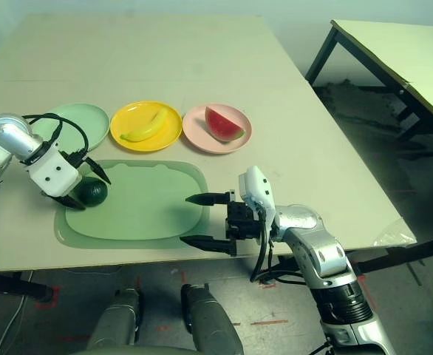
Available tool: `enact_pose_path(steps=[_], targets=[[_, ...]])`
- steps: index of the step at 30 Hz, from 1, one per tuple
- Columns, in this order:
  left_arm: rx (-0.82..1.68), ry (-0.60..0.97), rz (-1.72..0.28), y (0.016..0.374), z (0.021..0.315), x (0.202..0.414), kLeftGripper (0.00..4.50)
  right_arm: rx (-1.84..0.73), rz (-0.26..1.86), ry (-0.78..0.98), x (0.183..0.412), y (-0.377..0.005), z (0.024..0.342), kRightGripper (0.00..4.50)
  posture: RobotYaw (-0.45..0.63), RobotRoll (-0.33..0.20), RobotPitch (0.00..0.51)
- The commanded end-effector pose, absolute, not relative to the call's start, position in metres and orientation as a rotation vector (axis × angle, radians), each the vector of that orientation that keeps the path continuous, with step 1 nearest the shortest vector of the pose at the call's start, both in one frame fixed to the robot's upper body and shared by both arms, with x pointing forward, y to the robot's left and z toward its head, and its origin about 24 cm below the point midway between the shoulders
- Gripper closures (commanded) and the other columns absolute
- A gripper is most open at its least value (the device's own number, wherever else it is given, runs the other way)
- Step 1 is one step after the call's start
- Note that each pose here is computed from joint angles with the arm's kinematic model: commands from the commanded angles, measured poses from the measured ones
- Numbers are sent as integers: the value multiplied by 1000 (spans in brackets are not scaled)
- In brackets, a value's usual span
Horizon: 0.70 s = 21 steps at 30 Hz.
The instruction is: Place the fruits into color-matched plates.
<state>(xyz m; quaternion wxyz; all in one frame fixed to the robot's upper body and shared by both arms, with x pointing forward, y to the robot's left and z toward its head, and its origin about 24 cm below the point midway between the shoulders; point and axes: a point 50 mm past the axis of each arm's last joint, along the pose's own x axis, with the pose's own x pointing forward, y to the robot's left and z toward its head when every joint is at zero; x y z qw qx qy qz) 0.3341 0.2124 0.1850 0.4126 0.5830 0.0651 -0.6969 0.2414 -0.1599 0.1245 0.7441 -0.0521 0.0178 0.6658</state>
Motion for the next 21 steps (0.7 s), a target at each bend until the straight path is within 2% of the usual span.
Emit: enact_pose_path(steps=[1,9,16,21], targets=[[1457,182,-1763,214,183,333,1462,-117,1472,40,239,-158,125,0,-171,0,155],[1452,199,-1717,219,192,336,1462,-101,1464,22,241,-156,126,0,-166,0,155],[1466,264,-1500,244,232,344,1462,-20,1418,-17,241,-150,129,0,-154,0,155],[1473,300,-1352,255,245,348,1462,13,1310,-96,248,-145,133,0,-154,0,160]])
